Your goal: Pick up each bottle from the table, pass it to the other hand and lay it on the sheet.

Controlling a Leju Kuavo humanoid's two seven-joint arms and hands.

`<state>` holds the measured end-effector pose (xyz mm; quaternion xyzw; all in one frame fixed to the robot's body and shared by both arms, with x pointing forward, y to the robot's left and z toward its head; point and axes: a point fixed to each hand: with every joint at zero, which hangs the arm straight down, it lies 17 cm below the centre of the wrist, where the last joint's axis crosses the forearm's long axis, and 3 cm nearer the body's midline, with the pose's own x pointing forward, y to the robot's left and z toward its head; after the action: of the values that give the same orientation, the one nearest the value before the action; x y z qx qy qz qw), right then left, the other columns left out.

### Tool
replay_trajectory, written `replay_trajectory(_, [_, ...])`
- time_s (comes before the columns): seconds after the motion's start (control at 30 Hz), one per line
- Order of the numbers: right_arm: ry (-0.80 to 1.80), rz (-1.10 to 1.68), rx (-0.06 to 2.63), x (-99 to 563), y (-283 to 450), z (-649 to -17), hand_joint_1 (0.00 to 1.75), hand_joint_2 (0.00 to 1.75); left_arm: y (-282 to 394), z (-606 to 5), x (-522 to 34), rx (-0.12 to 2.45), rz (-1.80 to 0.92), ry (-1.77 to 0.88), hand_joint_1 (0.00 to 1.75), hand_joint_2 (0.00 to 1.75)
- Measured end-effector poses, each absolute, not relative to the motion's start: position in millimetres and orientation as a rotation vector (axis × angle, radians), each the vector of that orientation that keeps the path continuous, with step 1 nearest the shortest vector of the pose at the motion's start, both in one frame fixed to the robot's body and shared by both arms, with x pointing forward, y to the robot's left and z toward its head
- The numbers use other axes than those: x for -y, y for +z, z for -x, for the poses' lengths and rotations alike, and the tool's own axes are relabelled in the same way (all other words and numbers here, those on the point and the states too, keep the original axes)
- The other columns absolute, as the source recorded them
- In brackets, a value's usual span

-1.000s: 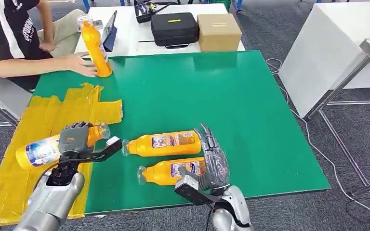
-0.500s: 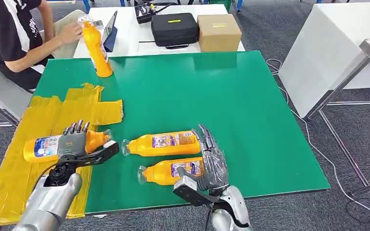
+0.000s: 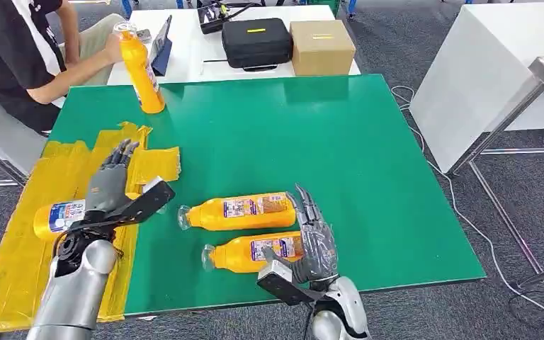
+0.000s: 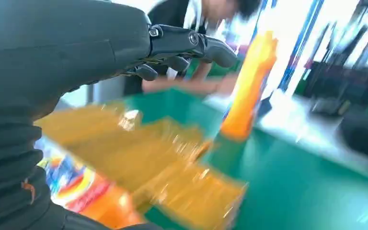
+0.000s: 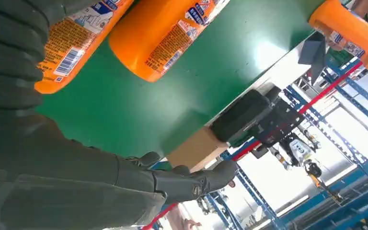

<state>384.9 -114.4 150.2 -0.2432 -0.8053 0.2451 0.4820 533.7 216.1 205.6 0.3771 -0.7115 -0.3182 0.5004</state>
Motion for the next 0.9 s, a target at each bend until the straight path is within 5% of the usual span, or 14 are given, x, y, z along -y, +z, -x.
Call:
replay_trajectory(0.3, [0.596,0.618,1.963,117,147,-384,0.00,1.75,299,-498,-223,1.972,-0.995,-0.598,0.00,1.75])
replay_trajectory(0.4, [0.655,0.757,1.955,121,151,-384,0.00,1.75,310,-480,-213,2.096,-0.747,-0.486,0.00,1.75])
replay_trajectory(0.57, [0.889,0.970,1.769,127,139,-405,0.00,1.75,286,-446,-177,2.178,-0.356,-0.450,0.00,1.75])
replay_trajectory(0.9, [0.903,1.206,1.811,158,215,-464,0.00,1.75,235,-426,-138,2.105,-0.179,-0.482,0.00,1.75])
